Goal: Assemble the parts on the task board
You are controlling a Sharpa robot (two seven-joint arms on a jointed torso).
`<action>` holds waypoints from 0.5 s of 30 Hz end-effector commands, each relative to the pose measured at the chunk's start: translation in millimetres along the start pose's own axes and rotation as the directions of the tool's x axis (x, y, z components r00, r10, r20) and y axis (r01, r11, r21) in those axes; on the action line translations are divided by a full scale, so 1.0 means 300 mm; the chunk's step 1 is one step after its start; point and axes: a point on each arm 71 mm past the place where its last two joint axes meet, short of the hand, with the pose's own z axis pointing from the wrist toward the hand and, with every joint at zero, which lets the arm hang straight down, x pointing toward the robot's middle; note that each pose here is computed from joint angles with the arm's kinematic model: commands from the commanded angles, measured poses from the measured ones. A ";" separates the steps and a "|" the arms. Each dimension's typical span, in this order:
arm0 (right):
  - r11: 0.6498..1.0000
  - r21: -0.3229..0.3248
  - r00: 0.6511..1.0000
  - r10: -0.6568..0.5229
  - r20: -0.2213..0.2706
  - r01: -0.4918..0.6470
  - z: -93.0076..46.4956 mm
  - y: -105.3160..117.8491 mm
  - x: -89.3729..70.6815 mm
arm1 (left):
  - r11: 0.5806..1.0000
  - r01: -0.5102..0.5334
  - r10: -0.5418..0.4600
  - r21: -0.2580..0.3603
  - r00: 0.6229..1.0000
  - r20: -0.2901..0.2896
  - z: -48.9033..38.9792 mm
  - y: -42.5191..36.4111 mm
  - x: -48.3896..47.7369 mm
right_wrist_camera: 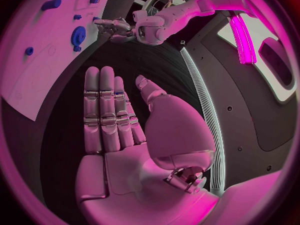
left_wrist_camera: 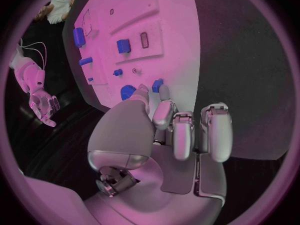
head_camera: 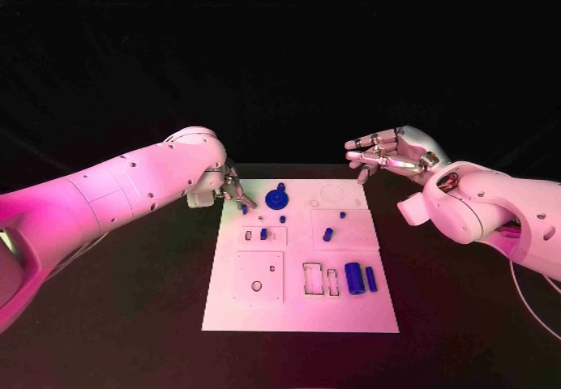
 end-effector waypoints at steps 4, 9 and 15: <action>1.000 -0.006 1.000 0.004 -0.020 -0.004 0.001 0.002 0.008 | 1.000 -0.008 0.008 0.012 1.000 -0.026 0.003 -0.008 0.010; 1.000 -0.006 1.000 0.004 -0.020 -0.004 0.001 0.002 0.008 | 1.000 -0.004 0.005 0.012 0.999 -0.032 0.004 -0.007 0.012; 1.000 -0.006 1.000 0.004 -0.020 -0.004 0.001 0.002 0.009 | 1.000 0.012 -0.012 0.015 1.000 -0.017 0.004 -0.005 0.008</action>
